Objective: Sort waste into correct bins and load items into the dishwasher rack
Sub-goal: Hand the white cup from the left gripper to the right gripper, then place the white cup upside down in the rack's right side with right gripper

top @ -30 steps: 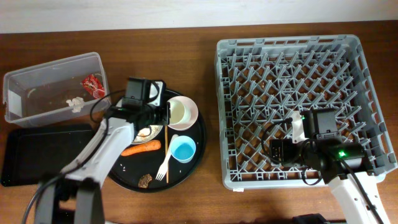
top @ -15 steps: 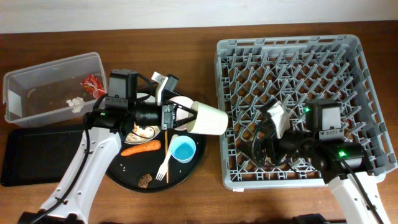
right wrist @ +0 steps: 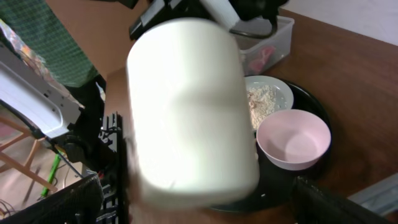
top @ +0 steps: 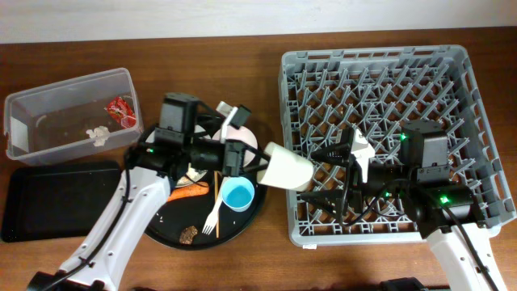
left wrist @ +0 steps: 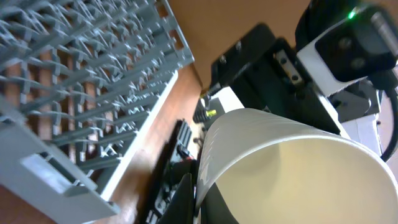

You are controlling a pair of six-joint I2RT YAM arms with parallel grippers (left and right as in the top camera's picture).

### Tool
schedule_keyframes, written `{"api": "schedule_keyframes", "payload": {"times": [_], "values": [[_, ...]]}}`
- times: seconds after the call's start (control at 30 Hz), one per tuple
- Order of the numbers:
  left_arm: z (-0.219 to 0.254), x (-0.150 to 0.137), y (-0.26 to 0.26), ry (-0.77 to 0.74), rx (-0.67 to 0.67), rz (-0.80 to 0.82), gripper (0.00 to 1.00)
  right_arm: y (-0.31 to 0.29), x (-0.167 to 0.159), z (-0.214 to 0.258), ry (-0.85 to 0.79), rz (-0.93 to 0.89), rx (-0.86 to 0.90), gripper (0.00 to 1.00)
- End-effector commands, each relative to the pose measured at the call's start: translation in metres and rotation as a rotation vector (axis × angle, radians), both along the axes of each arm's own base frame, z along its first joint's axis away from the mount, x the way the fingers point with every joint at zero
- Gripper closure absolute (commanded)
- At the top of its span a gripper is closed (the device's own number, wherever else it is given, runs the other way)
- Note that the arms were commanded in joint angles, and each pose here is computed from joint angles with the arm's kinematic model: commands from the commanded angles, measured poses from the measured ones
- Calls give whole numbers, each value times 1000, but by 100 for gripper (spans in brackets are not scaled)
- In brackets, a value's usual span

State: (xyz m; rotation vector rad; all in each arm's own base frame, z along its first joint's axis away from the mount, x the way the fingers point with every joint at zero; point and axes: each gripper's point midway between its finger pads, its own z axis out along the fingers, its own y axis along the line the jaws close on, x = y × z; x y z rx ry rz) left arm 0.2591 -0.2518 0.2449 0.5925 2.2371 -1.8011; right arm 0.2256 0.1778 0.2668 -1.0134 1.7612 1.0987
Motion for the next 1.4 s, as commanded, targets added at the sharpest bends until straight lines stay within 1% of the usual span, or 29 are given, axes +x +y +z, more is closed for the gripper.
{"api": "schedule_keyframes", "payload": {"times": [0.0, 0.07, 0.33, 0.57, 0.9, 1.0, 1.13, 1.2, 1.23, 1.37], "values": [[-1, -3, -7, 34, 8, -10, 100, 4, -2, 8, -25, 33, 22, 1], [-1, -3, -7, 57, 11, -5, 100, 4, 0, 7, -19, 34, 22, 1], [-2, -1, -7, 59, 17, 6, 100, 8, -4, 8, 30, 84, 75, 1], [-6, 3, -7, 66, 41, 32, 99, 10, -9, 13, 33, 115, 107, 1], [0, 7, -9, 84, 24, 47, 99, 10, -9, 13, 33, 115, 106, 0], [0, 7, -9, 85, 24, 43, 100, 10, -9, 13, 33, 114, 106, 5], [2, 0, -17, 71, 21, 16, 100, 10, -9, 13, 33, 114, 106, 16], [3, -1, -21, 53, 15, 3, 99, 10, -9, 13, 33, 114, 106, 17], [4, -2, -23, 46, 12, -1, 100, 10, -9, 13, 33, 114, 106, 20], [5, -2, -23, 43, 11, -3, 99, 10, -9, 13, 33, 114, 106, 35]]}}
